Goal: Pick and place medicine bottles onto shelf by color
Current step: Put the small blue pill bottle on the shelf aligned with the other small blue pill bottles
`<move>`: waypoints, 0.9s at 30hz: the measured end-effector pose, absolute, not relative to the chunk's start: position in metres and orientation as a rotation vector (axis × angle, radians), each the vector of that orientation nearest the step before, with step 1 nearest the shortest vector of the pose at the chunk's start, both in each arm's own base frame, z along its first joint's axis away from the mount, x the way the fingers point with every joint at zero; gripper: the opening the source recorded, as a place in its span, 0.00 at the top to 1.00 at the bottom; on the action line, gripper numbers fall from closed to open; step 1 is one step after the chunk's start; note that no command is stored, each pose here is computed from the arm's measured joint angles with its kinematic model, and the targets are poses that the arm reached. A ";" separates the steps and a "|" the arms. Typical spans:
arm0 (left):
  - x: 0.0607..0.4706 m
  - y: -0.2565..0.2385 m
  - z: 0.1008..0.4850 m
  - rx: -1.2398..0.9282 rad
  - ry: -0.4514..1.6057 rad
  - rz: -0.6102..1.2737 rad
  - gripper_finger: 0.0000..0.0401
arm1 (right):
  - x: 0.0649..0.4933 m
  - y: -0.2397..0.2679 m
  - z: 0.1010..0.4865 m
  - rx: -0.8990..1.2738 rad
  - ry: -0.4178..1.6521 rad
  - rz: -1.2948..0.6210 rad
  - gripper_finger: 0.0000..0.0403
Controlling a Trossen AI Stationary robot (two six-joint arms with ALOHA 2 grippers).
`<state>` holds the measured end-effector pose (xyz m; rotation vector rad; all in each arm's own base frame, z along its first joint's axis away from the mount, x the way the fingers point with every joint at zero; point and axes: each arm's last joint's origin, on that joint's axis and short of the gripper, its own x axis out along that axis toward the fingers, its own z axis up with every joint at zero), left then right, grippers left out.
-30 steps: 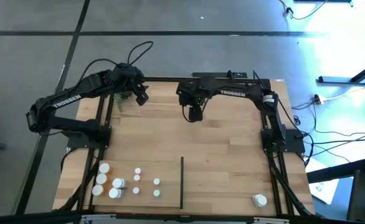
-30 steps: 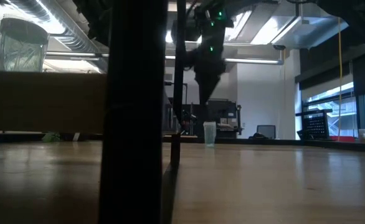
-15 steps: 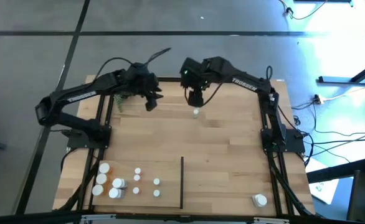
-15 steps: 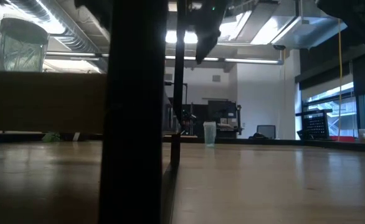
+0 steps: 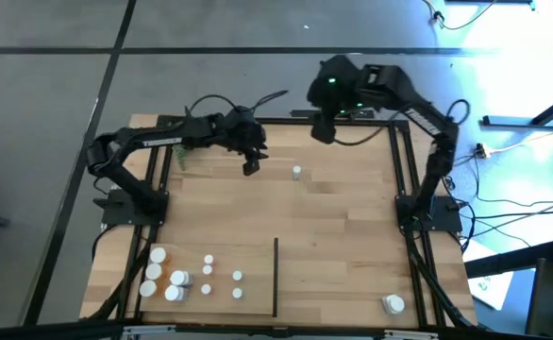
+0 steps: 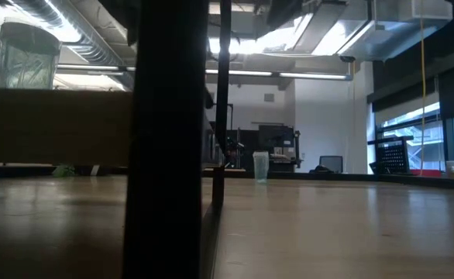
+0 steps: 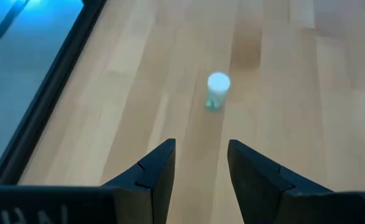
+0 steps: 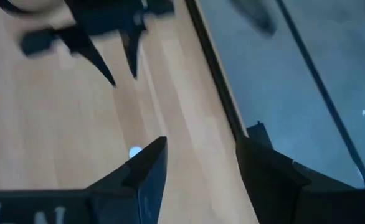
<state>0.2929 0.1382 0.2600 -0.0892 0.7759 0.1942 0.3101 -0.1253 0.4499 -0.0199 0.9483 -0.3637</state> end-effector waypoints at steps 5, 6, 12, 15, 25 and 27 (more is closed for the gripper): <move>0.320 0.134 0.241 -0.030 0.729 0.147 0.65 | 0.285 -0.125 0.470 -0.041 0.887 -0.389 0.52; 0.326 0.132 0.237 -0.012 0.723 0.133 0.65 | 0.280 -0.126 0.473 -0.041 0.876 -0.398 0.52; 0.351 0.124 0.216 0.036 0.663 0.093 0.65 | 0.262 -0.131 0.484 -0.056 0.847 -0.432 0.52; 0.358 0.122 0.208 0.044 0.653 0.086 0.65 | 0.258 -0.136 0.485 -0.049 0.845 -0.451 0.52; 0.367 0.126 0.185 0.032 0.678 0.097 0.65 | 0.254 -0.136 0.481 -0.079 0.888 -0.320 0.52; 0.367 0.126 0.185 0.032 0.677 0.097 0.65 | 0.254 -0.134 0.481 -0.072 0.882 -0.254 0.52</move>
